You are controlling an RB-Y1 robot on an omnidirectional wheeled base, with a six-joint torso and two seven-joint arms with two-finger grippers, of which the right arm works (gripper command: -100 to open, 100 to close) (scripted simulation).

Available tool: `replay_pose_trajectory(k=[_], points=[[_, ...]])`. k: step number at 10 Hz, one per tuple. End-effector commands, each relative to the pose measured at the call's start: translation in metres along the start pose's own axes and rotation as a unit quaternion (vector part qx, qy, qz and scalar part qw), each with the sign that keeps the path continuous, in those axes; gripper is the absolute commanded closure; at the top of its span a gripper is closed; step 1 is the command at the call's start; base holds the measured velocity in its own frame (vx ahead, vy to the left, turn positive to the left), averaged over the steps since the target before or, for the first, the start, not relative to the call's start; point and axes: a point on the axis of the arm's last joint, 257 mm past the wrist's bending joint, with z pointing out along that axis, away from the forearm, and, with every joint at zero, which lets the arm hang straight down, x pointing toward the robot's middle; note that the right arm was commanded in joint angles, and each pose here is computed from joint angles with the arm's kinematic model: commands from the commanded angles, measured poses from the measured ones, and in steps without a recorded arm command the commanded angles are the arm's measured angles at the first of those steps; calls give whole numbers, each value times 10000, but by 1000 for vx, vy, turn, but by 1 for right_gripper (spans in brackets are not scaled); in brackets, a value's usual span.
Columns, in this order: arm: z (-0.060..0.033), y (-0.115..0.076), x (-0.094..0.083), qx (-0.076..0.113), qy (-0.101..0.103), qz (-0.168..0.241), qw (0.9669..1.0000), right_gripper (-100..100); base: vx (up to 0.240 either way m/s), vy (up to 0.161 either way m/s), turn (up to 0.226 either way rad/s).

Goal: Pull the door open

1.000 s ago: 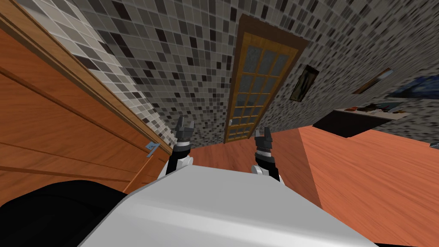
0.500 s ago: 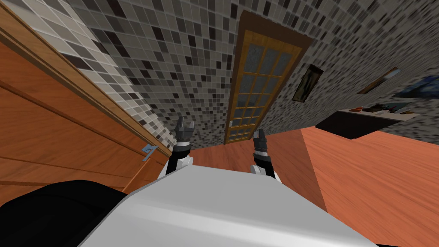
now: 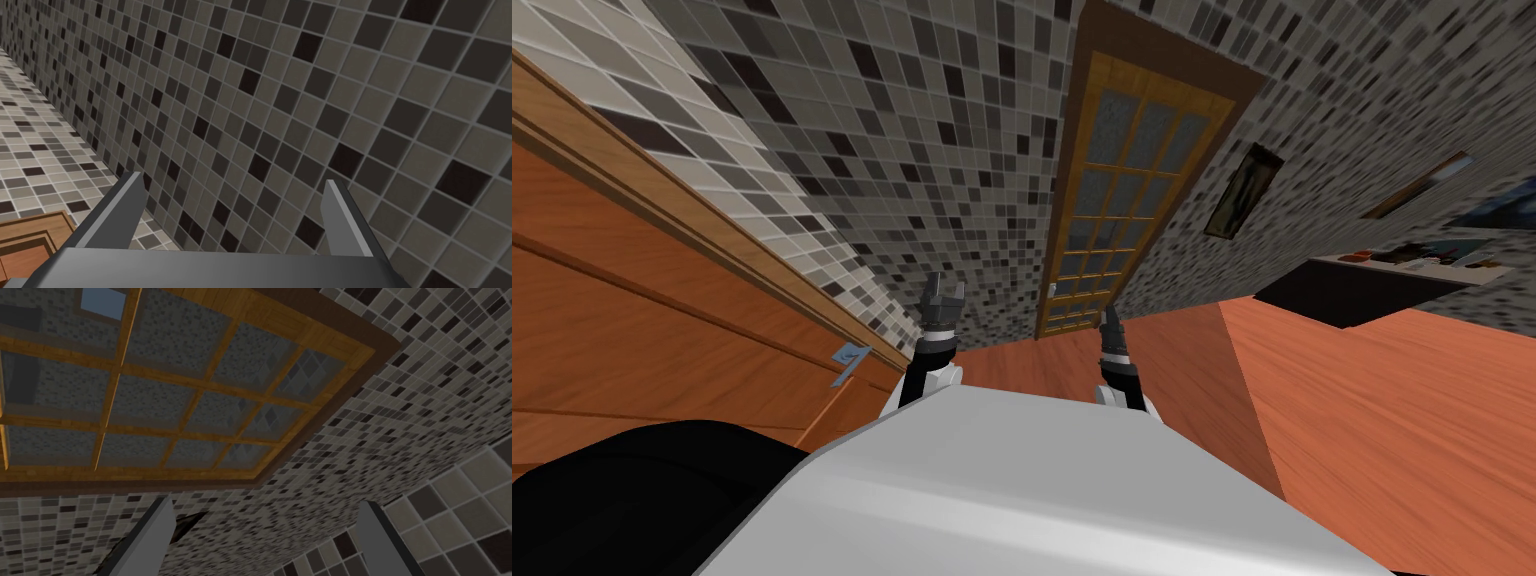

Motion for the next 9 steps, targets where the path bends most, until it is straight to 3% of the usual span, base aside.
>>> replay_pose_trajectory(k=[1, 2, 5, 9], points=[[-27, -119, 62, 45, 82, -253, 9996, -100, 75, 12, 18], [-36, -139, 68, 67, 90, -252, 9996, -100, 57, 2, 6], [-108, -397, 173, 197, 285, -750, 9966, -100, 71, -6, 17], [-202, -706, 298, 303, 560, -1433, 9876, -100, 106, 1, 22]])
